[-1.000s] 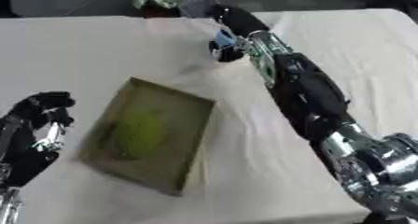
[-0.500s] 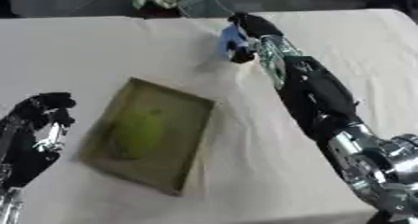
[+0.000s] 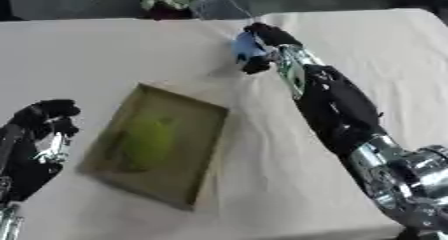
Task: Pick up objects on the table and place them in the box.
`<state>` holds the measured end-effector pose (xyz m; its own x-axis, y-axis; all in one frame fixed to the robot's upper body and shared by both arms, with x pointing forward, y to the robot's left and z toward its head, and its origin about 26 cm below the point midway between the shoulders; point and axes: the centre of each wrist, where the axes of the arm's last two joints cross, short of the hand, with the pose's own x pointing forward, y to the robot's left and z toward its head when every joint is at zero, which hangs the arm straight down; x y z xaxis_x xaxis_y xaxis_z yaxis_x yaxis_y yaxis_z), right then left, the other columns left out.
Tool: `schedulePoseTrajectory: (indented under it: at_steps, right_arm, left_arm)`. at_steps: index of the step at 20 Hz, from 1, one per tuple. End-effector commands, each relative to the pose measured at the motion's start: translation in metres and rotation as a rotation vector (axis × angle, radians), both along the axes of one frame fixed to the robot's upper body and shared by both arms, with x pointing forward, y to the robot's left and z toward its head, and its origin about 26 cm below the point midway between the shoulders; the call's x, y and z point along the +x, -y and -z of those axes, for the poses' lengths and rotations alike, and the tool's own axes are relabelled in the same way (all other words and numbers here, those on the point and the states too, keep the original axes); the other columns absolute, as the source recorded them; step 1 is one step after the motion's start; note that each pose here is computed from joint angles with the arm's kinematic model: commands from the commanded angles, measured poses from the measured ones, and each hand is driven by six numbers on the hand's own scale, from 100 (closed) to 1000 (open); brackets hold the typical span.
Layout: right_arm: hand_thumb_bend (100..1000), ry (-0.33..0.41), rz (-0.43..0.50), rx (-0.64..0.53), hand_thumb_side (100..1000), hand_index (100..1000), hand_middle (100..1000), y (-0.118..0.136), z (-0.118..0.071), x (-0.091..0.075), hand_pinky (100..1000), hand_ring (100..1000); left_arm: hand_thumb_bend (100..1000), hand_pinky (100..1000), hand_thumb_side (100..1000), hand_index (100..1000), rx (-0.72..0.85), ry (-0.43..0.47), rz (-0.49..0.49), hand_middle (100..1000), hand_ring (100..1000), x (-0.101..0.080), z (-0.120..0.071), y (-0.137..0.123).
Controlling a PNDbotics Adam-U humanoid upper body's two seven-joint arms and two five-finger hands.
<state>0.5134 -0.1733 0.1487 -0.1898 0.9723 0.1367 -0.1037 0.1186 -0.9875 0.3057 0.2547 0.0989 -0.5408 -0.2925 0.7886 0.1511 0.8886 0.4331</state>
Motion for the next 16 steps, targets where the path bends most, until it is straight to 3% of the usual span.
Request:
schedulePoseTrajectory:
  at_steps: [1, 9, 16]
  right_arm:
    - [100, 0.079, -0.024, 0.029, 220, 894, 766, -0.002, -0.012, 0.001, 586, 609]
    - [100, 0.269, -0.164, 0.114, 198, 845, 667, -0.016, -0.037, 0.0, 482, 511]
    - [100, 0.335, -0.376, 0.121, 198, 848, 666, -0.04, -0.061, -0.008, 482, 511]
  left_arm:
    - [100, 607, 490, 764, 0.003, 0.021, -0.001, 628, 739, 0.0, -0.006, -0.002]
    - [100, 607, 491, 763, 0.002, 0.018, -0.001, 628, 739, 0.0, -0.006, -0.002]
    - [100, 607, 491, 763, 0.003, 0.016, -0.007, 628, 739, 0.0, -0.005, -0.003]
